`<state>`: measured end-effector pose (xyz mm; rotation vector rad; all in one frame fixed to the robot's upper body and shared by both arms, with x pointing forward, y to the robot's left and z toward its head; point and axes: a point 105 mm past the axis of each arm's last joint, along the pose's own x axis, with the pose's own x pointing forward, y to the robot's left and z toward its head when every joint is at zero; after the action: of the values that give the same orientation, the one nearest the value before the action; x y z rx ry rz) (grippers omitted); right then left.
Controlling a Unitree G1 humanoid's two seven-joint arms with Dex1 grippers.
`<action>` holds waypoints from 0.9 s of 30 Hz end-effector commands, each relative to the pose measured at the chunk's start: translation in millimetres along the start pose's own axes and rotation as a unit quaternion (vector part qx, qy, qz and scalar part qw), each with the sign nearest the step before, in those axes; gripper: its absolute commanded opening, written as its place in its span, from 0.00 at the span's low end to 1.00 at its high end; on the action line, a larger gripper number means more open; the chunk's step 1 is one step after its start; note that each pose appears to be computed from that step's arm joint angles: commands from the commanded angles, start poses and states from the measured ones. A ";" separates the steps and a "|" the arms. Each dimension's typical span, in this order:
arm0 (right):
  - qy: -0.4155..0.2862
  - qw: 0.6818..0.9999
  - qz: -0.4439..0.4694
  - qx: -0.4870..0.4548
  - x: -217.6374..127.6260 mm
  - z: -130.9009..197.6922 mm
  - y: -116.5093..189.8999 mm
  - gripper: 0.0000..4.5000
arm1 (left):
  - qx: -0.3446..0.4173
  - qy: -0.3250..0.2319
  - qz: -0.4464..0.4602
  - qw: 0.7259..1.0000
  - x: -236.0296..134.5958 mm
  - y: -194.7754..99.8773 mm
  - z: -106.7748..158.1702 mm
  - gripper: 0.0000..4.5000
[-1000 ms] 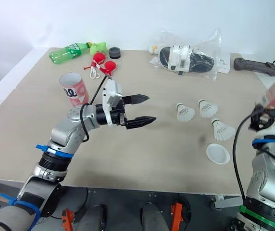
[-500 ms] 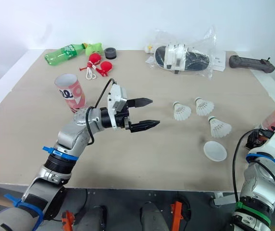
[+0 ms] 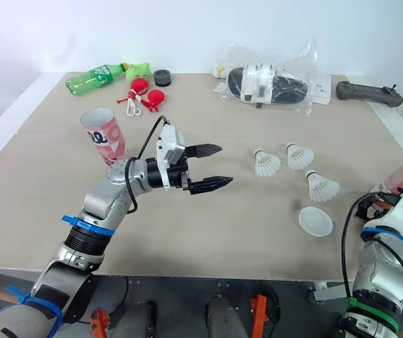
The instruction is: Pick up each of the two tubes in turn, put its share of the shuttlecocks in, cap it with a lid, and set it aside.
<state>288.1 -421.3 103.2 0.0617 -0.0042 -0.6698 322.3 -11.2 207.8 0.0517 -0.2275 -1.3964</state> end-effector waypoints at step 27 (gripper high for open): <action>-0.051 0.752 0.653 -0.076 -185.8 101.7 171.3 0.98 | -0.008 0.013 0.248 0.969 -104.7 -1.8 -17.8 1.00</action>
<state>251.4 -202.4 207.0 -0.1146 -0.0817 0.6041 316.3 79.5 161.1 -0.0188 -0.1254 -0.9535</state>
